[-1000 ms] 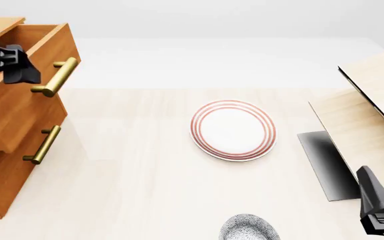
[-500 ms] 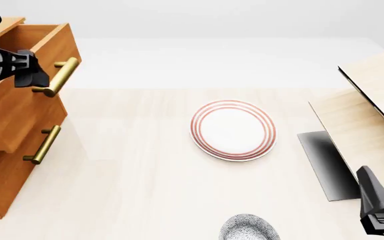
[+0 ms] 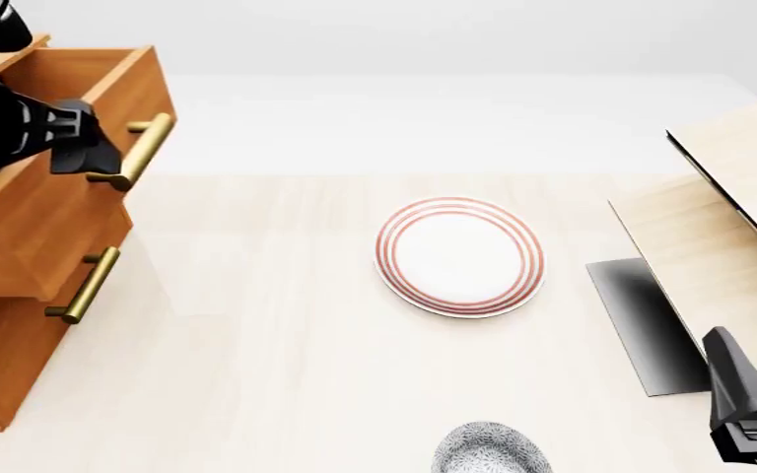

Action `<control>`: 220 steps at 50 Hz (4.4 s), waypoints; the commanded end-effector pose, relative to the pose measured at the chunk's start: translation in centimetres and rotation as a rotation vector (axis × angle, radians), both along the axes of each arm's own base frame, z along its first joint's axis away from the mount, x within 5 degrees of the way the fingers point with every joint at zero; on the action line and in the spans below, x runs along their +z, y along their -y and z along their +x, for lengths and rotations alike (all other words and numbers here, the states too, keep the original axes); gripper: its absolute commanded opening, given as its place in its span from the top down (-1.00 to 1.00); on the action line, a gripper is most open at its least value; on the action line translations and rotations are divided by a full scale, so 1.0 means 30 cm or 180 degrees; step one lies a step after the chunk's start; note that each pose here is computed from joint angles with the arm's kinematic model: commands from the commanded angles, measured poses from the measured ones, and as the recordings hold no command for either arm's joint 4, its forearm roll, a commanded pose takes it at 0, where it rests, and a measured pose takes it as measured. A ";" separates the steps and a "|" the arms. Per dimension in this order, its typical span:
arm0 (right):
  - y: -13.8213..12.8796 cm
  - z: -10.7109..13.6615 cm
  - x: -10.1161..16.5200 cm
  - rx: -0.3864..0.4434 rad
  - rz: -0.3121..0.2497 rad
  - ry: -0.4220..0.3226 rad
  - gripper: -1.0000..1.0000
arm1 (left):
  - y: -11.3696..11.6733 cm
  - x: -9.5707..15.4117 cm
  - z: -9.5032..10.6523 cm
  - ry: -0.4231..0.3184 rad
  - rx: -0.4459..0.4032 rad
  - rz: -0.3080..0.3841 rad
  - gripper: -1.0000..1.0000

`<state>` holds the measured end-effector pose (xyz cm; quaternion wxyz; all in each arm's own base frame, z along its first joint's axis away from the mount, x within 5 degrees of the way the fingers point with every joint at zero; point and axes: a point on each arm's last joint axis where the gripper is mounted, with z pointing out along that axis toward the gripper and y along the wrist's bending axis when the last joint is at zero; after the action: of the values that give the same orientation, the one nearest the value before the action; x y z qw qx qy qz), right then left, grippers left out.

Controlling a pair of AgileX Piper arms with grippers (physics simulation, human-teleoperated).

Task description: Open the top drawer of the cabinet and put the bowl in it.

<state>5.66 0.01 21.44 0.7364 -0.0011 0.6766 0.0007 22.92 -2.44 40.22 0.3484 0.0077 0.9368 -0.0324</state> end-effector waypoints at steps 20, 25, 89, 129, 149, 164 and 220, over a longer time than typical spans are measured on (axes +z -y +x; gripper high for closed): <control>0.000 0.000 -0.001 -0.0002 0.0001 0.0001 -1.00 | 0.081 -0.014 -0.001 -0.0051 -0.0270 -0.0057 -1.00; 0.000 0.000 0.000 -0.0001 0.0000 0.0002 -1.00 | 0.097 -0.019 0.008 -0.0060 -0.0306 -0.0071 -1.00; 0.000 0.000 -0.001 -0.0004 0.0002 -0.0001 -1.00 | 0.267 -0.032 0.028 -0.0101 -0.0834 -0.0116 -1.00; 0.000 0.000 0.000 -0.0001 0.0000 0.0002 -1.00 | 0.142 0.123 -0.042 0.0123 -0.0692 0.0029 -1.00; 0.000 0.000 -0.001 -0.0004 0.0002 0.0001 -1.00 | 0.136 0.207 -0.109 0.0334 -0.0867 0.0092 -1.00; 0.000 0.000 0.000 0.0000 -0.0001 0.0002 -1.00 | 0.154 0.281 -0.172 0.0681 -0.1314 0.0306 -1.00; 0.000 0.000 0.000 -0.0002 0.0001 0.0002 -1.00 | 0.331 0.168 -0.229 0.0622 -0.2125 0.0159 -1.00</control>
<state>5.66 0.01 21.44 0.7363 -0.0009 0.6766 0.0007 16.27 -11.48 46.31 0.4156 0.3075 0.8484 -0.1136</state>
